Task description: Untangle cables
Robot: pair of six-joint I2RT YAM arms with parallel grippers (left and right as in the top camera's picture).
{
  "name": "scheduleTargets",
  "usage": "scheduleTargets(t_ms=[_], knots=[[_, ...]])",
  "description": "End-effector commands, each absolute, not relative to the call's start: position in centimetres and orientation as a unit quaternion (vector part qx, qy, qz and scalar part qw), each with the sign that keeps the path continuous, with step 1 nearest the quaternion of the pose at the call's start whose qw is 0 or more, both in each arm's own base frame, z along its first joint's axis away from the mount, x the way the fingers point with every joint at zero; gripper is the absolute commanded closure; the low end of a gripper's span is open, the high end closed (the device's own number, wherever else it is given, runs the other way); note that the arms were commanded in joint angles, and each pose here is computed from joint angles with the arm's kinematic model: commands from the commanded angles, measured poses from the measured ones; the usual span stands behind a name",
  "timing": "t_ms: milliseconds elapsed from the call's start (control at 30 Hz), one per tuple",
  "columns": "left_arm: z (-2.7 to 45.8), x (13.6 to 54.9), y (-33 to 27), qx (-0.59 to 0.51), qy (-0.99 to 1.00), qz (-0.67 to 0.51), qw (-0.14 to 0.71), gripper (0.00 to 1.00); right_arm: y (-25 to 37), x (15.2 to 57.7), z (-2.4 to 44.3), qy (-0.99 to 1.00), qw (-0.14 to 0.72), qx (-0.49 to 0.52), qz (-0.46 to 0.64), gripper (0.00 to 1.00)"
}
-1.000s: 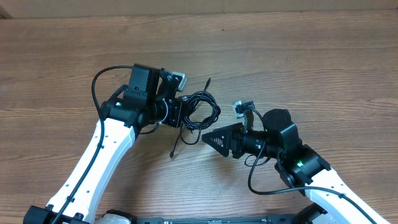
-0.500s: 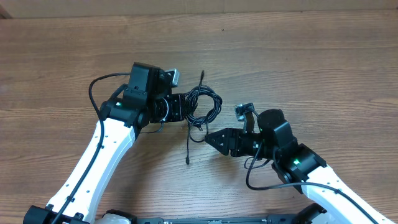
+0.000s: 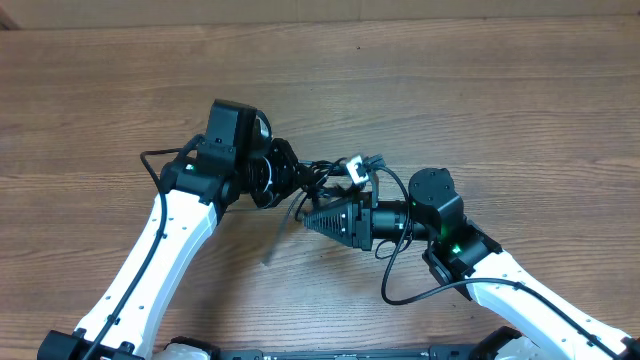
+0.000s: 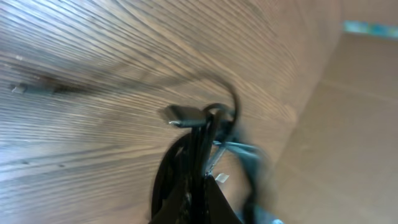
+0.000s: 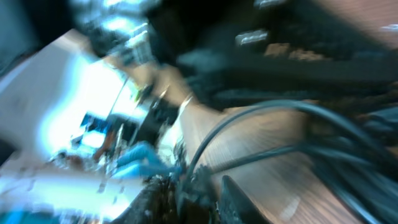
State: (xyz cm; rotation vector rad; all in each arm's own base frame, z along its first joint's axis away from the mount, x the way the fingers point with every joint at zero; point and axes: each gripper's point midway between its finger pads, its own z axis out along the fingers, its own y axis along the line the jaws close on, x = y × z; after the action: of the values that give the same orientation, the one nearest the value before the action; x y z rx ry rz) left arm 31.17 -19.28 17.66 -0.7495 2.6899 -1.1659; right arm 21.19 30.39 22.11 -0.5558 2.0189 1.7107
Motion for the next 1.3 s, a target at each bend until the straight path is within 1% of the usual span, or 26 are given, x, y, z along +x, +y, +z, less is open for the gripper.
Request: scheduleTargets(t_ms=[0, 33, 167, 200, 233, 267, 300, 367, 467, 533, 667, 733, 800, 867, 900, 967, 1067, 1133, 1200, 1267], knots=[[19.9, 32.9, -19.8, -0.273, 0.856, -0.434, 0.066, 0.96, 30.5, 17.4, 23.6, 0.677, 0.170, -0.295, 0.653, 0.96], [20.8, 34.0, -19.6, -0.272, 0.846, -0.450, 0.085, 0.96, 30.4, 16.9, 23.1, 0.677, 0.157, -0.304, 0.652, 0.96], [21.8, 35.3, -18.8, -0.286, 0.829, -0.470, 0.098, 0.96, 30.1, 17.2, 20.8, 0.713, 0.142, -0.280, 0.627, 0.96], [21.8, 35.4, -18.5, -0.289, 0.828, -0.470, 0.101, 0.96, 29.9, 17.9, 19.5, 0.742, 0.141, -0.252, 0.606, 0.92], [21.7, 35.4, -18.5, -0.288, 0.830, -0.468, 0.099, 0.96, 29.7, 18.6, 18.6, 0.761, 0.144, -0.231, 0.588, 0.83], [21.6, 35.3, -18.5, -0.281, 0.833, -0.466, 0.102, 0.96, 29.5, 19.2, 17.6, 0.780, 0.148, -0.211, 0.570, 0.78], [21.6, 35.3, -18.5, -0.272, 0.836, -0.465, 0.106, 0.96, 29.3, 19.6, 17.1, 0.791, 0.151, -0.199, 0.558, 0.77], [21.8, 35.0, -18.7, -0.233, 0.845, -0.467, 0.118, 0.96, 28.8, 20.6, 15.9, 0.814, 0.159, -0.171, 0.531, 0.76], [22.3, 34.2, -19.5, -0.110, 0.860, -0.474, 0.154, 0.96, 28.0, 22.0, 15.4, 0.831, 0.169, -0.128, 0.514, 0.73], [22.4, 33.6, -19.9, -0.051, 0.863, -0.474, 0.168, 0.96, 27.3, 22.9, 15.4, 0.834, 0.174, -0.106, 0.512, 0.72], [22.4, 32.7, -20.2, -0.011, 0.861, -0.480, 0.165, 0.96, 25.7, 25.0, 15.7, 0.836, 0.171, -0.034, 0.520, 0.65], [23.1, 31.8, -20.9, 0.055, 0.848, -0.497, 0.176, 0.96, 25.0, 26.0, 16.3, 0.830, 0.171, -0.002, 0.530, 0.64], [23.8, 31.0, -21.4, 0.118, 0.830, -0.511, 0.192, 0.96, 25.2, 25.9, 17.1, 0.820, 0.164, -0.005, 0.549, 0.64], [24.2, 30.6, -21.7, 0.167, 0.814, -0.514, 0.212, 0.96, 25.7, 25.3, 18.1, 0.806, 0.157, -0.029, 0.570, 0.63], [24.2, 30.5, -21.7, 0.209, 0.803, -0.505, 0.236, 0.96, 26.0, 24.7, 18.7, 0.796, 0.149, -0.048, 0.584, 0.62], [24.1, 30.4, -21.7, 0.247, 0.793, -0.493, 0.257, 0.96, 26.2, 23.9, 19.0, 0.790, 0.133, -0.061, 0.596, 0.61], [24.1, 30.5, -21.7, 0.247, 0.794, -0.492, 0.259, 0.96, 26.4, 23.1, 19.4, 0.782, 0.115, -0.076, 0.608, 0.60], [23.9, 30.8, -21.5, 0.218, 0.807, -0.490, 0.247, 0.95, 26.4, 23.1, 19.3, 0.782, 0.115, -0.076, 0.608, 0.60], [23.1, 31.6, -21.0, 0.145, 0.835, -0.481, 0.223, 0.96, 26.4, 23.2, 19.4, 0.783, 0.119, -0.075, 0.606, 0.59], [22.2, 32.7, -20.1, 0.032, 0.864, -0.465, 0.190, 0.96, 26.3, 23.6, 19.2, 0.786, 0.131, -0.073, 0.600, 0.58]])
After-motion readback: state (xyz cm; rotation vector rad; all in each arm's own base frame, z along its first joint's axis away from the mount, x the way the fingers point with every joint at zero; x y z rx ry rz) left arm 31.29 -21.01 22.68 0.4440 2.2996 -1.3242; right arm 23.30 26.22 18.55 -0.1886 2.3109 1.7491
